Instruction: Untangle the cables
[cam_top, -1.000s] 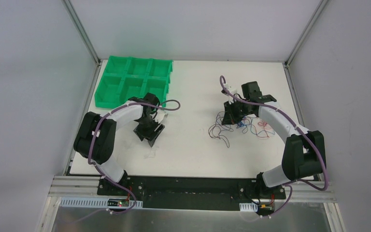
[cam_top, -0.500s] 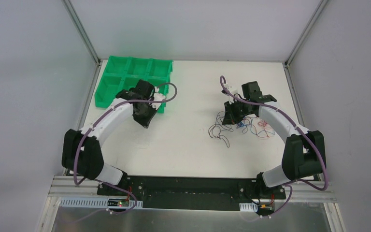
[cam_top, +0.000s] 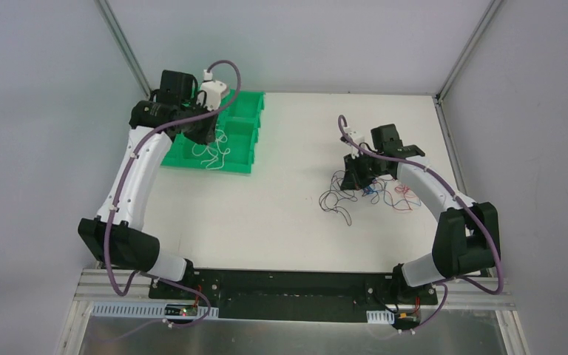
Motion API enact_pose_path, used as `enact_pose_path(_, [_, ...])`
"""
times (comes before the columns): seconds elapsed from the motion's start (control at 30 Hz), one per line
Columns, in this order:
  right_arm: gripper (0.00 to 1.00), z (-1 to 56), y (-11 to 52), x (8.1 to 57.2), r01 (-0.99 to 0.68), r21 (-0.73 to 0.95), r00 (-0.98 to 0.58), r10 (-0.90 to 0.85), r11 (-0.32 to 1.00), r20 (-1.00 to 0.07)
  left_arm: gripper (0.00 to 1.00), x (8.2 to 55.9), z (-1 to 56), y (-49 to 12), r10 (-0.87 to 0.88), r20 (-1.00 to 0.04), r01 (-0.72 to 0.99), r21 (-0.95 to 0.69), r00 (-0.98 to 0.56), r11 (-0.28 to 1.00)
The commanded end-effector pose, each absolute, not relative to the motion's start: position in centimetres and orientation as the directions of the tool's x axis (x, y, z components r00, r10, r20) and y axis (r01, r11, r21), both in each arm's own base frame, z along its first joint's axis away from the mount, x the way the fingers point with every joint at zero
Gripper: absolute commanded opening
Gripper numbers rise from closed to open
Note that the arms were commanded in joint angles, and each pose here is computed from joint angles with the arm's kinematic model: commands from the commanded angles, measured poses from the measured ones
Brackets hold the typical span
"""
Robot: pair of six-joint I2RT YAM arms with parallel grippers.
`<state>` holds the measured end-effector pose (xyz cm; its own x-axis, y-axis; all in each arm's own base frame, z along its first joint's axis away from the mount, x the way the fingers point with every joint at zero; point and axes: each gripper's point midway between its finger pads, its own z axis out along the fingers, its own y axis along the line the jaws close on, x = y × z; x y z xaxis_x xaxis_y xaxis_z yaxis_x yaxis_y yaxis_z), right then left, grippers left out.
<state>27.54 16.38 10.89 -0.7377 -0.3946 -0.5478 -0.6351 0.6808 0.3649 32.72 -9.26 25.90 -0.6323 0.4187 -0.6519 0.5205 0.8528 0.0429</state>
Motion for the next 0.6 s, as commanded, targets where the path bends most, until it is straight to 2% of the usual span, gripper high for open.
enact_pose_path(0.0, [0.00, 13.7, 16.9, 28.1, -0.645, 0.368, -0.715, -0.358, 0.670, -0.601, 0.00, 36.8, 29.1, -9.0, 0.326, -0.725, 0.489, -0.016, -0.606, 0.872])
enact_pose_path(0.13, [0.00, 14.0, 17.1, 28.4, -0.641, 0.375, -0.717, -0.348, 0.670, -0.604, 0.00, 43.3, 30.9, -5.9, 0.198, -0.792, 0.379, -0.046, -0.578, 0.924])
enact_pose_path(0.27, [0.00, 14.2, 17.3, 28.7, -0.635, 0.384, -0.720, -0.335, 0.670, -0.607, 0.00, 50.4, 32.1, -0.7, -0.015, -0.831, 0.202, -0.153, -0.556, 0.967])
enact_pose_path(0.33, [0.00, 14.0, 17.5, 28.8, -0.630, 0.393, -0.726, -0.329, 0.670, -0.604, 0.00, 53.6, 33.4, 0.8, -0.081, -0.862, 0.183, -0.197, -0.500, 0.963])
enact_pose_path(0.57, [0.00, 12.9, 17.9, 29.6, -0.596, 0.428, -0.762, -0.310, 0.679, -0.569, 0.00, 61.5, 31.7, 4.5, -0.212, -0.903, 0.146, -0.283, -0.374, 0.948])
